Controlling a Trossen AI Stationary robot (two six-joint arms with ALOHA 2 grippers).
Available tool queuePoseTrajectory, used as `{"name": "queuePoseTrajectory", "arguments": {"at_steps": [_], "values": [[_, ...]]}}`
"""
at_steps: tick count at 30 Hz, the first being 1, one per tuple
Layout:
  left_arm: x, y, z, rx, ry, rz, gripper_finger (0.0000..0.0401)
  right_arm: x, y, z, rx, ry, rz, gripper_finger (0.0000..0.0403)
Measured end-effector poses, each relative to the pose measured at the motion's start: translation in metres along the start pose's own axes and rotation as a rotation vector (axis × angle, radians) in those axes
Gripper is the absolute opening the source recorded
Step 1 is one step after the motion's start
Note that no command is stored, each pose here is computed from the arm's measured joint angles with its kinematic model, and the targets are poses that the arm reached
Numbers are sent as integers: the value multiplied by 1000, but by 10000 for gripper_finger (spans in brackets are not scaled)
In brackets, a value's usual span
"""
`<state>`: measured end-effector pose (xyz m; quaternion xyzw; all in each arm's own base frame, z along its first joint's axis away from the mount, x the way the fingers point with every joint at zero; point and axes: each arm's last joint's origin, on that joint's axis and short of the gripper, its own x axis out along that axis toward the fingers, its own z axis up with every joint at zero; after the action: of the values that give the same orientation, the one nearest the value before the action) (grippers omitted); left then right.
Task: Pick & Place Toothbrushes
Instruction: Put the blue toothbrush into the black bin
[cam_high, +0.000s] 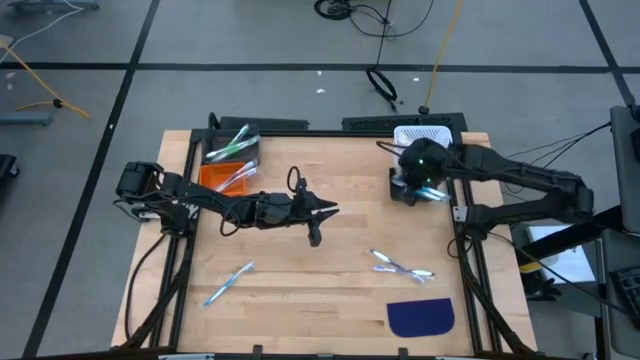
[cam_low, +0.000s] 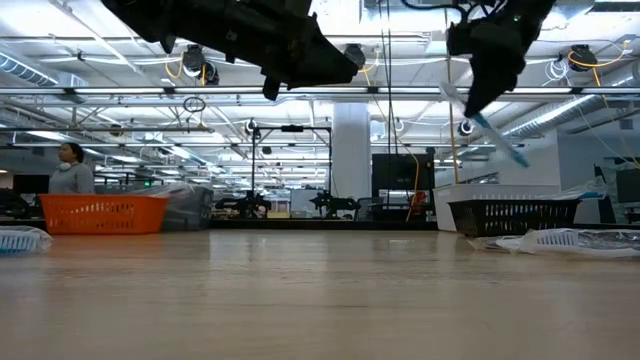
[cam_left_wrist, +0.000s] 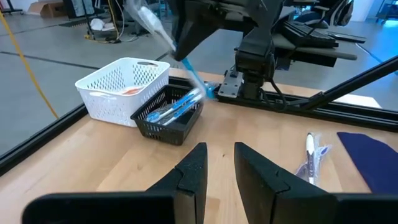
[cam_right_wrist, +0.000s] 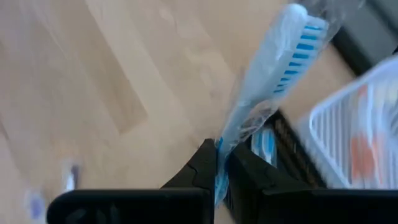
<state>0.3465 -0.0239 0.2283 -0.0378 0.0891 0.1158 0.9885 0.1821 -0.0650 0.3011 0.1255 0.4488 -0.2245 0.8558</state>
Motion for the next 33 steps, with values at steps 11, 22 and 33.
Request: {"name": "queuePoseTrajectory", "arguments": {"at_steps": [11, 22, 33], "values": [[0, 0, 0, 2, 0, 0, 81, 0, -32, -7, 112, 323, -32, 15], [0, 0, 0, 2, 0, 0, 81, 27, -56, -7, 155, 518, -59, 15], [0, 0, -2, 7, 17, 1, 81, 48, -67, -9, 142, 651, -49, 15]]}}
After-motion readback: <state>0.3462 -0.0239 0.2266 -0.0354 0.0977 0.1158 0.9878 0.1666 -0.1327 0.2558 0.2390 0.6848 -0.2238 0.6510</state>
